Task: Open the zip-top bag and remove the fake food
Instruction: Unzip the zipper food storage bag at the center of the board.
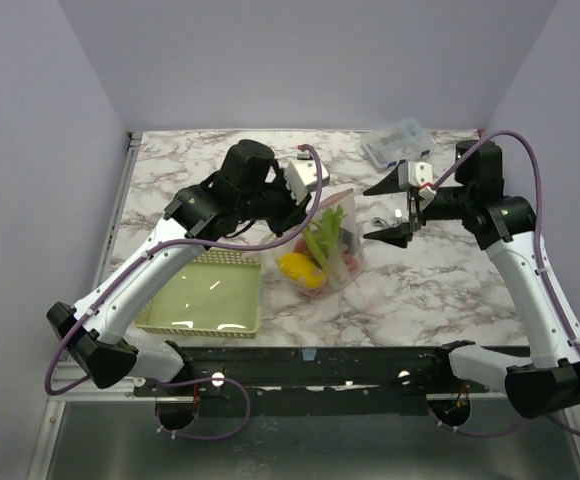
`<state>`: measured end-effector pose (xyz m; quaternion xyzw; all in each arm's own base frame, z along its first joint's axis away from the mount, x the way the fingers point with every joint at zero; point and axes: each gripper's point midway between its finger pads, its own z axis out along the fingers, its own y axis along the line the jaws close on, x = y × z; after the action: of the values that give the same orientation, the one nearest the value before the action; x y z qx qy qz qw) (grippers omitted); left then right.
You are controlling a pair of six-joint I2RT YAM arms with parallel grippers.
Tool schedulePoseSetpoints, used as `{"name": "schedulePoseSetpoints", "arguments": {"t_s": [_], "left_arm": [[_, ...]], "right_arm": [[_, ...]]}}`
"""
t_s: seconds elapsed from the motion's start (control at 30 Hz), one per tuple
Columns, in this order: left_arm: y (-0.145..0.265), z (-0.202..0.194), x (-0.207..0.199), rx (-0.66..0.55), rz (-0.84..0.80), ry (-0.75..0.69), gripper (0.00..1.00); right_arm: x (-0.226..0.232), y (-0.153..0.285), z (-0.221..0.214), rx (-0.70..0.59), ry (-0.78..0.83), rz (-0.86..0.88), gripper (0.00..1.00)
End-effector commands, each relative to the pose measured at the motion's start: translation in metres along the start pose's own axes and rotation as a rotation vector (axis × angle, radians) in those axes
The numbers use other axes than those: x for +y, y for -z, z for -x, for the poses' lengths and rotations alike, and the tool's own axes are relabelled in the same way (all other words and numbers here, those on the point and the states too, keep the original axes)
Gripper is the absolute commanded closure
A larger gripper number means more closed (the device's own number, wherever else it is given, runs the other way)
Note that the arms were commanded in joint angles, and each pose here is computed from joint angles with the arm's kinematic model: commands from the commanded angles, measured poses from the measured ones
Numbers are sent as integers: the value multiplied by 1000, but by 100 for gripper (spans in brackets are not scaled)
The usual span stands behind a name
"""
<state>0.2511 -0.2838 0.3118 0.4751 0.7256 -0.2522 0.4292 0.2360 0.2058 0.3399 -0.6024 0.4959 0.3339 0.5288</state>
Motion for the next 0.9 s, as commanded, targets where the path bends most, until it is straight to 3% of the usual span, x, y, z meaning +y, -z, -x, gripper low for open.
{"name": "schedulePoseSetpoints", "arguments": {"t_s": [0.0,0.2,0.47,0.63,0.77,0.87], "left_arm": [[0,26,-27,-68,-128,-95,100],[-11,37,-42,-69,-180,-108,100],[-17,41,-49,-70,-205,-110,100],[-17,41,-49,-68,-203,-110,100],[-16,38,-48,-60,-194,-114,100],[-13,35,-47,-55,-185,-124,100]], "right_arm": [[1,1,27,-68,130,67,12],[-3,-23,21,-39,34,96,13],[2,-41,-4,44,-66,90,35],[-1,-42,-9,74,-78,93,61],[-1,-41,-5,71,-64,86,97],[0,-36,3,62,-54,66,100]]}}
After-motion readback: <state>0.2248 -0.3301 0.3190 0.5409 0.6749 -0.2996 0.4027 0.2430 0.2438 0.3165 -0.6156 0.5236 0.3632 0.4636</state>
